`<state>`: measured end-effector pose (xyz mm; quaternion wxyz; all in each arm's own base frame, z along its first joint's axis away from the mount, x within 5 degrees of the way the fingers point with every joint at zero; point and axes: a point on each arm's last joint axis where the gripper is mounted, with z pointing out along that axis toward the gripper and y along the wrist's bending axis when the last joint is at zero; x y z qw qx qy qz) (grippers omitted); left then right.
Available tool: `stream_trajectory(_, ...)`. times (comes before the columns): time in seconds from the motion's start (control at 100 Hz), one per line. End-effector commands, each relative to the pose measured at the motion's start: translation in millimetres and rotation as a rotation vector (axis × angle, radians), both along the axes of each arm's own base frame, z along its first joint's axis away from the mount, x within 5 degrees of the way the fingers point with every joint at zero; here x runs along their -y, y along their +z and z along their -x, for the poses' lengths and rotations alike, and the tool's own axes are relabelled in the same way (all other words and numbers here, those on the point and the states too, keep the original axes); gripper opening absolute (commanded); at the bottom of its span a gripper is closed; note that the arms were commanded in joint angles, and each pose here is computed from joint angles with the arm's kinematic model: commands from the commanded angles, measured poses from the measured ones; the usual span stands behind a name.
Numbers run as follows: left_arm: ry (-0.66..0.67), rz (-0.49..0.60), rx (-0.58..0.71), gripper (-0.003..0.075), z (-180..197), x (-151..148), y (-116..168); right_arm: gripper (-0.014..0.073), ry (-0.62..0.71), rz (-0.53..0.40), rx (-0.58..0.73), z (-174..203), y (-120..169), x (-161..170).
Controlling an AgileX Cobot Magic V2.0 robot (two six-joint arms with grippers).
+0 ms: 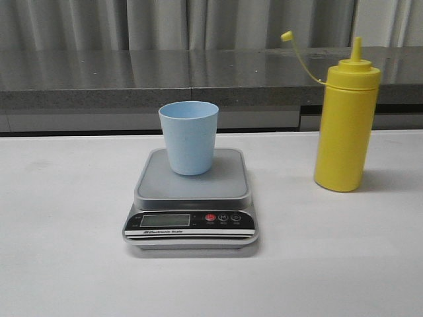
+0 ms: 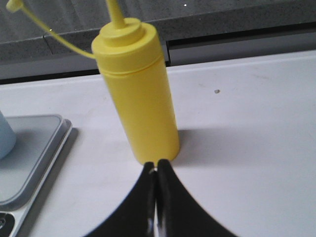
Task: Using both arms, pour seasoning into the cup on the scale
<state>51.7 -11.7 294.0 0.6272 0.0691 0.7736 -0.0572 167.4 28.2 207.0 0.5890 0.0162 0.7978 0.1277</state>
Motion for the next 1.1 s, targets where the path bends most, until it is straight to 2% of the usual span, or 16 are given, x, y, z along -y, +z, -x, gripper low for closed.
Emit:
stream_trajectory(0.0,0.009,0.021,0.084,-0.002,-1.1,-0.4,14.1,-0.0066,0.012,0.022,0.08,4.9,11.7,0.7)
stream_trajectory(0.27,0.009,0.021,0.084,-0.002,-1.1,-0.4,14.1,-0.0067,-0.059,-0.083,0.183,39.3,15.2,10.0)
stream_trajectory(0.68,0.009,0.021,0.084,-0.002,-1.1,-0.4,14.1,-0.0067,-0.04,-0.072,0.287,66.2,12.4,12.5)
stream_trajectory(0.82,0.009,0.021,0.084,-0.002,-1.1,-0.4,14.1,-0.0067,0.0,-0.015,0.419,80.5,21.7,11.5)
stream_trajectory(1.09,0.009,0.021,0.084,-0.002,-1.1,-0.4,14.1,-0.0067,-0.003,-0.04,0.626,103.9,37.8,14.5)
